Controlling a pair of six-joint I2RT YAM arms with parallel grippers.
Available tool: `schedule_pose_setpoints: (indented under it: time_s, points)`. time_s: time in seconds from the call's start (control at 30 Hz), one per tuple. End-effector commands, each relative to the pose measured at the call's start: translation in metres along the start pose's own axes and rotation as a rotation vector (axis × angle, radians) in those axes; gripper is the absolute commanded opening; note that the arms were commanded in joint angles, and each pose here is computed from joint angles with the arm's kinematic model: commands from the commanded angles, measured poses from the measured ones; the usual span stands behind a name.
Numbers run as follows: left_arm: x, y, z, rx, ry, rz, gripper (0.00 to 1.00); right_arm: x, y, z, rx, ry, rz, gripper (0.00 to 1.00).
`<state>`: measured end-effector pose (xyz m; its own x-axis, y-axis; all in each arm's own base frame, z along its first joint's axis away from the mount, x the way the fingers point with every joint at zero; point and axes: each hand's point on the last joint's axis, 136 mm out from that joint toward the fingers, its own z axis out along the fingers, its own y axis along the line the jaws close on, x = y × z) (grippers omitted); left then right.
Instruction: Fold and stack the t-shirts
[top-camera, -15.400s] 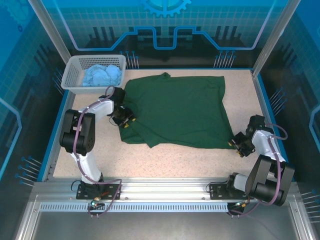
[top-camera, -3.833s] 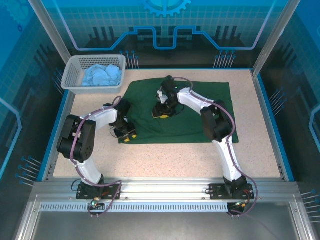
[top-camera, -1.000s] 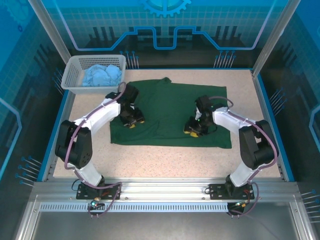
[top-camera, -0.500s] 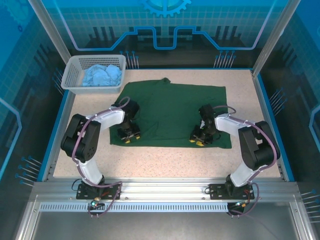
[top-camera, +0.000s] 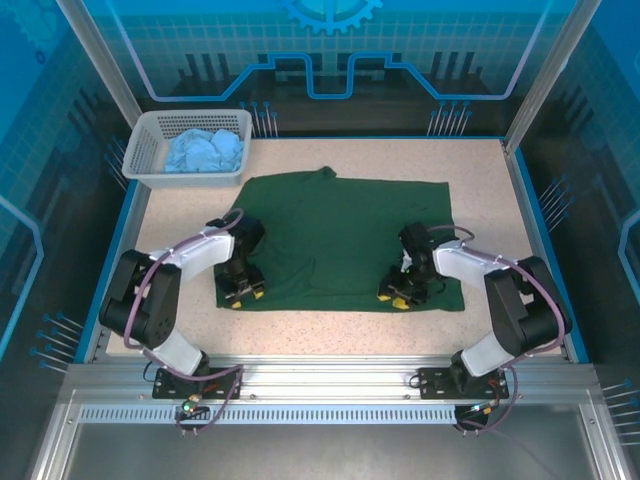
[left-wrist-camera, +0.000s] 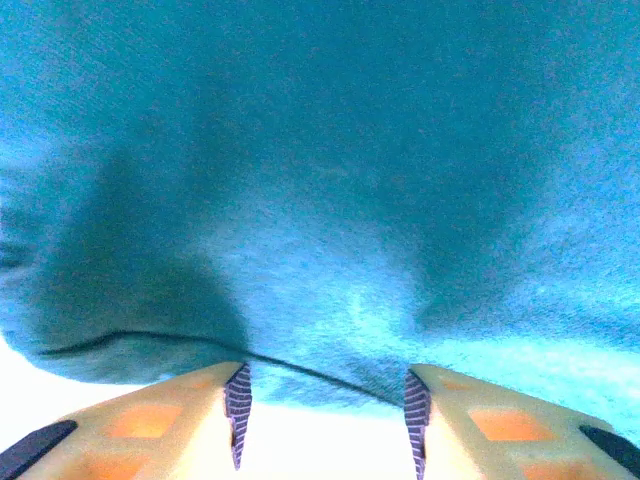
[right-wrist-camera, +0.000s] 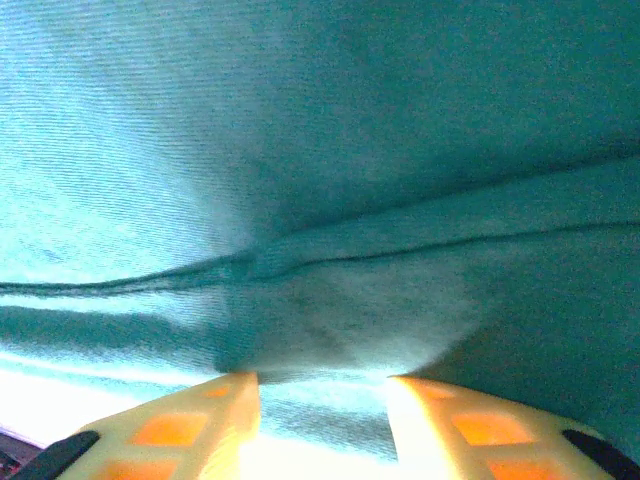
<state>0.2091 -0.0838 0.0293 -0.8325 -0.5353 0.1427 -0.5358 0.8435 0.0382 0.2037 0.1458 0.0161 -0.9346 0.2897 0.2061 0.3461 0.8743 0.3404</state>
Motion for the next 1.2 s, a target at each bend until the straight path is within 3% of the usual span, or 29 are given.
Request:
schedule_pose_setpoints:
  time_s: [0.0, 0.13, 0.23, 0.37, 0.5, 0.73, 0.9, 1.03, 1.17]
  points:
    - [0.004, 0.010, -0.018, -0.002, 0.006, -0.048, 0.50, 0.034, -0.036, -0.004, 0.151, 0.091, 0.082, 0.48]
    - [-0.024, -0.013, -0.055, 0.094, -0.069, -0.042, 0.58, 0.005, 0.002, -0.038, 0.056, -0.057, 0.040, 0.60]
    - [-0.056, -0.041, -0.097, 0.188, -0.175, -0.009, 0.66, -0.037, 0.043, -0.078, -0.022, -0.243, -0.004, 0.67]
    - [-0.098, -0.089, -0.148, 0.323, -0.312, 0.052, 0.74, -0.099, 0.098, -0.120, -0.123, -0.447, -0.031, 0.69]
    - [-0.117, -0.123, -0.169, 0.416, -0.333, 0.075, 0.76, -0.173, 0.157, -0.146, -0.189, -0.632, -0.095, 0.69]
    - [-0.110, -0.126, -0.152, 0.456, -0.292, 0.067, 0.79, -0.280, 0.232, -0.120, -0.218, -0.729, -0.182, 0.70]
    - [-0.114, -0.120, -0.135, 0.431, -0.300, 0.007, 0.82, -0.341, 0.259, -0.072, -0.241, -0.651, -0.171, 0.68]
    - [-0.114, -0.114, -0.124, 0.408, -0.298, -0.029, 0.84, -0.365, 0.270, -0.049, -0.351, -0.634, -0.127, 0.68]
    - [-0.110, -0.107, -0.116, 0.384, -0.285, -0.050, 0.84, -0.368, 0.265, -0.033, -0.330, -0.635, -0.129, 0.68]
